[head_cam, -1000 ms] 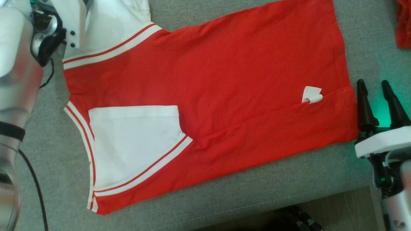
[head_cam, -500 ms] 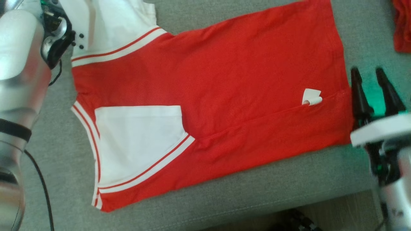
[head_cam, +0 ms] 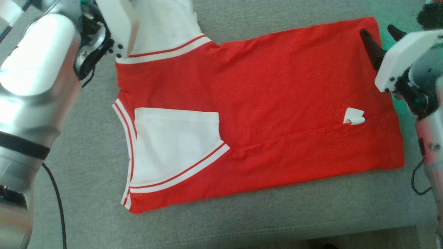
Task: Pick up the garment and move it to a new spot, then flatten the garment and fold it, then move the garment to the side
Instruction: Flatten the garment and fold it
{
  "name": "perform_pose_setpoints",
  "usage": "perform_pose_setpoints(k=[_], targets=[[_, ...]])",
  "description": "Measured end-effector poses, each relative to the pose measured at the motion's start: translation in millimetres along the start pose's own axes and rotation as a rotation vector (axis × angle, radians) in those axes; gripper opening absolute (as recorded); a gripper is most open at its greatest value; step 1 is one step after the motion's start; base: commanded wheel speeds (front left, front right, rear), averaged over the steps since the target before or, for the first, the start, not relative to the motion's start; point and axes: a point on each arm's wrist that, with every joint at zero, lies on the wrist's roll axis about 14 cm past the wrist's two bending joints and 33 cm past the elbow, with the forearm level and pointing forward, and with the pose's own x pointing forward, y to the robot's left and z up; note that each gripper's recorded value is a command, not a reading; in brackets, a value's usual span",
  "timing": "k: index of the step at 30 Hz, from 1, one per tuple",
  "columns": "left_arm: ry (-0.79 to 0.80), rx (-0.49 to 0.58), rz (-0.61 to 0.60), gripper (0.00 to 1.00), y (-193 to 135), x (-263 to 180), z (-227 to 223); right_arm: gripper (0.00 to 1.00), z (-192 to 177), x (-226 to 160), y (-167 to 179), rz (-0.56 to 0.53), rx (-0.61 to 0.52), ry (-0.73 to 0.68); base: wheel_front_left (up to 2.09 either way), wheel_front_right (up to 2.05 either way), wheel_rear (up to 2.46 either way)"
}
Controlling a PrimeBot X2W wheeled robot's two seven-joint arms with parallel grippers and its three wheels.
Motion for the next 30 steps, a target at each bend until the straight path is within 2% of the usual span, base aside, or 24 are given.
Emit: perform_pose_setpoints(k=[3,7,19,20,21,22,24,27,28,30], targets=[[-0.014,0.026,-0.01,0.0,-2,-7,7,1.0,-4,7,1,-0.012,-0.039,0.075,0.0,0.0,0.0],[-0.013,0.042,-0.019,0.0,-4,-14,9,1.0,-5,12,-1,-0.025,-0.031,0.122,0.0,0.0,0.0],[0.004,0.046,-0.018,0.0,-2,-21,2,1.0,3,30,4,-0.031,-0.043,0.13,0.0,0.0,0.0],[0.003,0.046,-0.018,0.0,-2,-22,3,0.91,2,30,4,-0.033,-0.042,0.134,0.0,0.0,0.0],[0.003,0.047,-0.017,0.0,-2,-22,3,0.87,2,30,3,-0.034,-0.042,0.135,0.0,0.0,0.0],[0.004,0.048,-0.017,0.0,-2,-22,2,0.75,2,31,3,-0.035,-0.042,0.133,0.0,0.0,0.0],[0.011,0.049,-0.014,0.0,0,-23,1,0.66,1,31,3,-0.037,-0.041,0.141,0.0,0.0,0.0],[0.014,0.051,-0.012,0.0,0,-24,1,0.32,4,32,2,-0.04,-0.041,0.132,0.0,0.0,0.0],[0.014,0.051,-0.012,0.0,0,-24,1,0.25,6,32,2,-0.041,-0.043,0.126,0.0,0.0,0.0],[0.016,0.052,-0.013,0.0,0,-25,0,0.04,7,31,1,-0.044,-0.045,0.122,0.0,0.0,0.0]])
